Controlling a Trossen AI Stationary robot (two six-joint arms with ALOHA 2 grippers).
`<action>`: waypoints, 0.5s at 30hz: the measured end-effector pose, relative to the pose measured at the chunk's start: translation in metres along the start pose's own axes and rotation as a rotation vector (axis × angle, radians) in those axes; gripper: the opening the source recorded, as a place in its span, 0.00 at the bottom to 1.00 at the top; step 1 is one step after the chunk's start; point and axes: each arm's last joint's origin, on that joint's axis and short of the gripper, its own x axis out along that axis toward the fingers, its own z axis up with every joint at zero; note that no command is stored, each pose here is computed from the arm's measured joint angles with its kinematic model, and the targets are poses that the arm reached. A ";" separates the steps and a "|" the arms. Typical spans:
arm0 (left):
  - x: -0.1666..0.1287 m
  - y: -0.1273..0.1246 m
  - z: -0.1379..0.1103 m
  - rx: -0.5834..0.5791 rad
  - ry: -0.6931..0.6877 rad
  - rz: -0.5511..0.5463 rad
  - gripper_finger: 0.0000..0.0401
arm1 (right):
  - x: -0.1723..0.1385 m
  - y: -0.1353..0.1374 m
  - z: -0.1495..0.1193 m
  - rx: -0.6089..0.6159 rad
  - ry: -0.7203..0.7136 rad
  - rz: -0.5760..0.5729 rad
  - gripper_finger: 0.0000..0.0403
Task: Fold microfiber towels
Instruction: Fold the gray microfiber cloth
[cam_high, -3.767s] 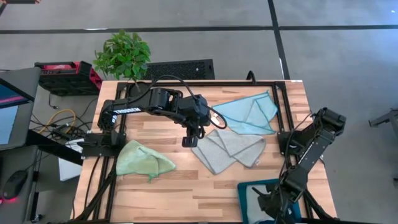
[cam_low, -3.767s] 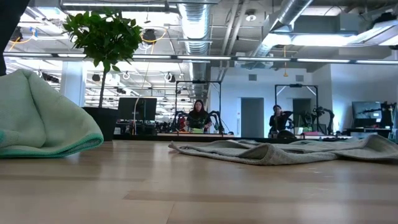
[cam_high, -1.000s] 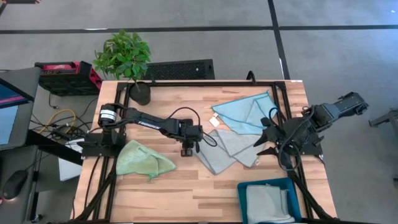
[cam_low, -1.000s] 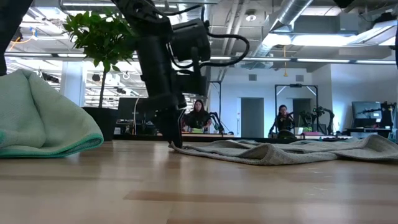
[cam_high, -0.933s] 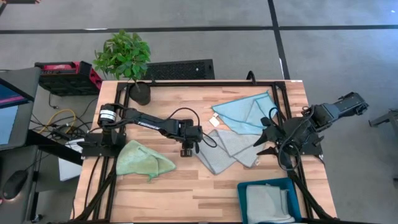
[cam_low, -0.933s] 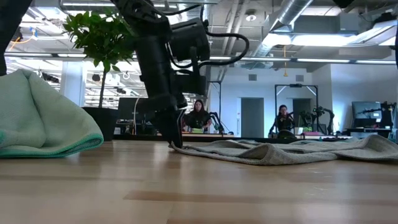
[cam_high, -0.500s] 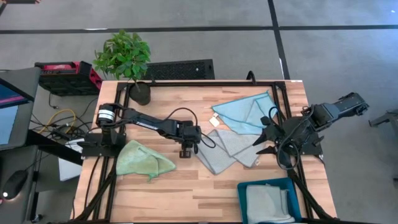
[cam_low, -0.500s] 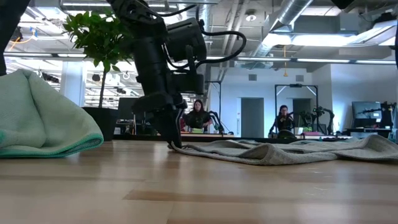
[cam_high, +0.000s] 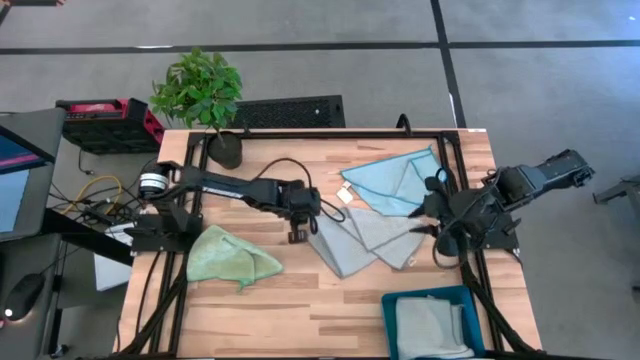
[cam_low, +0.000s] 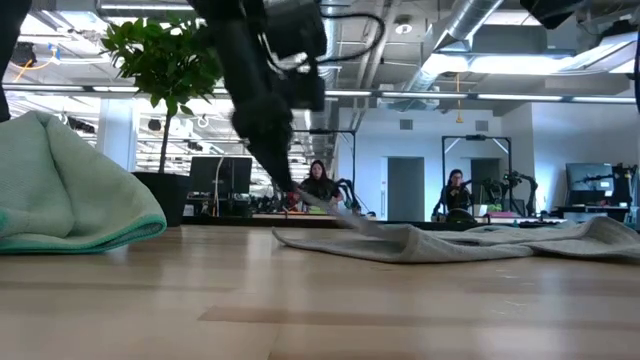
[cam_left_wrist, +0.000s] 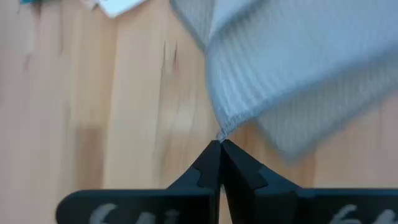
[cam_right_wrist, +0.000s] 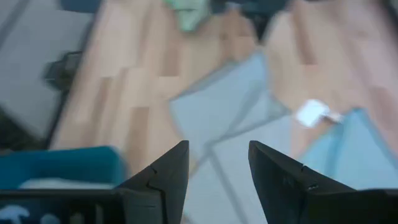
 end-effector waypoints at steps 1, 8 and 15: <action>-0.006 0.001 0.001 0.012 0.011 0.009 0.00 | 0.002 -0.001 0.001 0.004 0.002 -0.030 0.47; -0.065 0.000 0.021 0.077 -0.058 0.025 0.00 | 0.028 -0.009 0.002 0.003 0.062 -0.124 0.47; -0.119 -0.011 0.044 0.217 -0.117 0.060 0.00 | 0.059 -0.016 0.026 -0.090 -0.027 -0.165 0.46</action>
